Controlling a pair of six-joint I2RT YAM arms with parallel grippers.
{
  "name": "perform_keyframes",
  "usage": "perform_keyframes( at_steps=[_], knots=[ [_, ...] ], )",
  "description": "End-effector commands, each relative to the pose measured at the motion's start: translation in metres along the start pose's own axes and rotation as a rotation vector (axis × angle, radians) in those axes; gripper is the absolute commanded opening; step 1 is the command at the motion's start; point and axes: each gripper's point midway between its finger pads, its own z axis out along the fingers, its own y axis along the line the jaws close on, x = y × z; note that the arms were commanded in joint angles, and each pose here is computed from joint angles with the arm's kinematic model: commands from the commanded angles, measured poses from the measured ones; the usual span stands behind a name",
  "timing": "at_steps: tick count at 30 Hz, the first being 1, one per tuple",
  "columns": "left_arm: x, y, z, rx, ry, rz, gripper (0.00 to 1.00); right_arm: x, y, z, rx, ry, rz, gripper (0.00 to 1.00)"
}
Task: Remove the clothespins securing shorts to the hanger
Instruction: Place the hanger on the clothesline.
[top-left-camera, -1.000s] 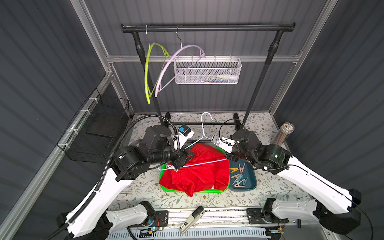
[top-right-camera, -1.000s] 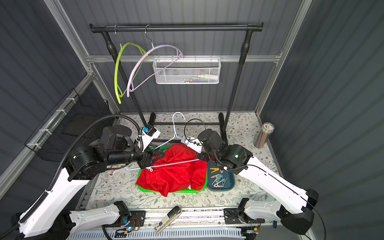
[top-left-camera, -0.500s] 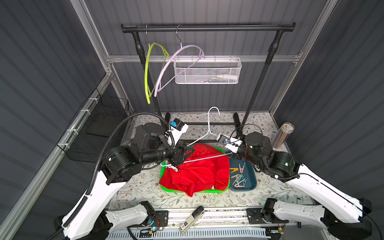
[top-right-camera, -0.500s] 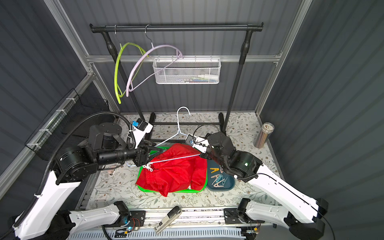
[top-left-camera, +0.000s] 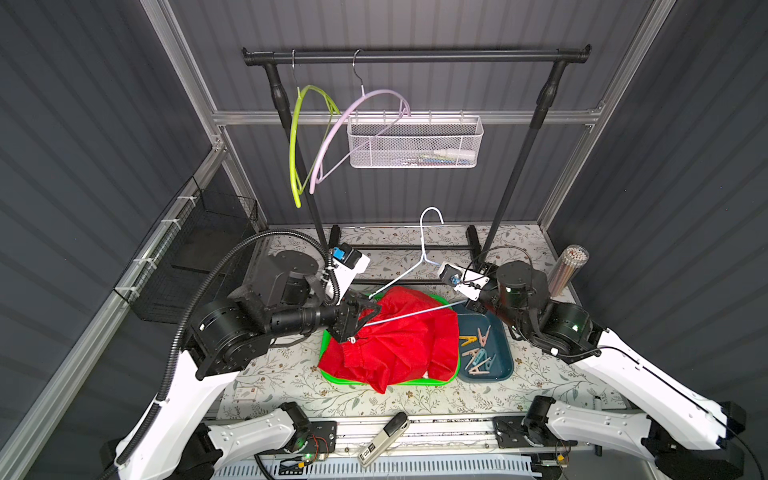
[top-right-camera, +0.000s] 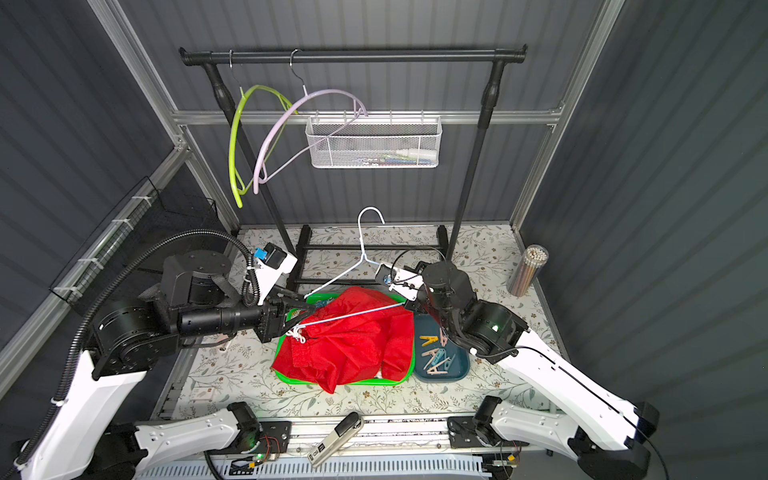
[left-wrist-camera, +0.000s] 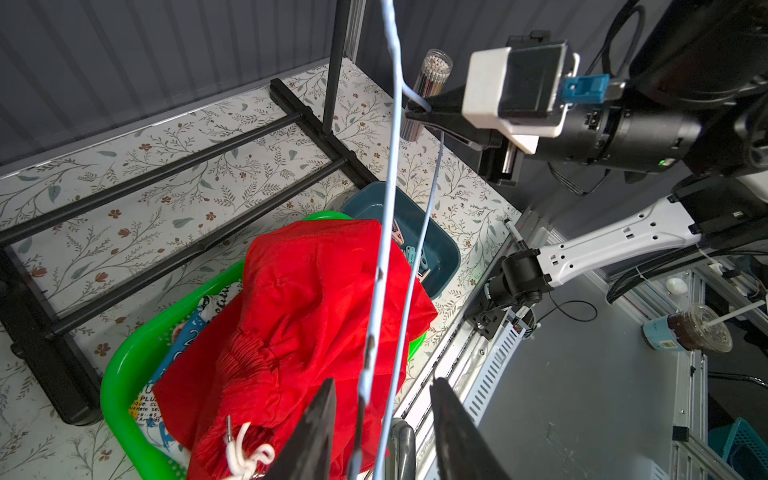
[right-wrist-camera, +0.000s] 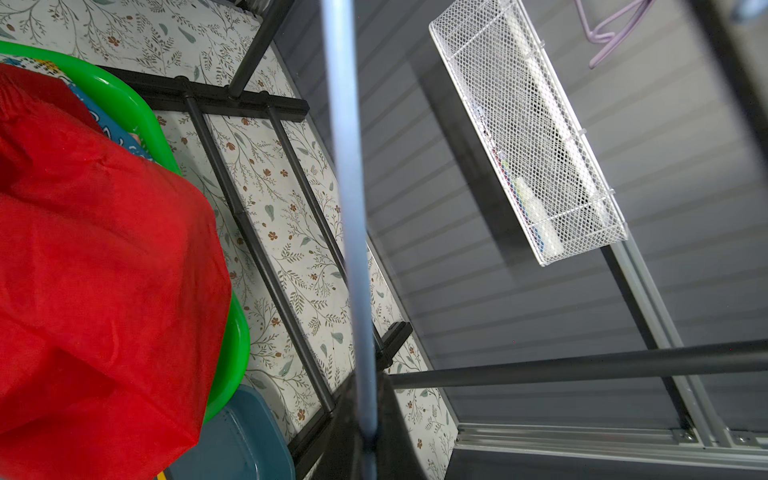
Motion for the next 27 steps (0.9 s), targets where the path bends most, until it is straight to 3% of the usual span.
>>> perform_keyframes(
  at_steps=[1,14,20,27],
  knots=[
    [0.007,-0.008,-0.014,0.036,0.006,-0.016,0.38,-0.009,-0.02,-0.005,0.072,-0.05,0.097,0.0],
    [0.001,-0.007,-0.014,0.028,-0.036,-0.012,0.32,-0.023,-0.016,-0.012,0.035,-0.137,0.125,0.0],
    [-0.007,-0.005,-0.024,0.005,-0.074,-0.001,0.48,-0.015,-0.001,-0.003,0.02,-0.093,0.038,0.0],
    [-0.006,-0.01,-0.015,0.033,-0.034,0.012,0.46,-0.019,-0.007,-0.012,0.034,-0.129,0.039,0.0]
  ],
)
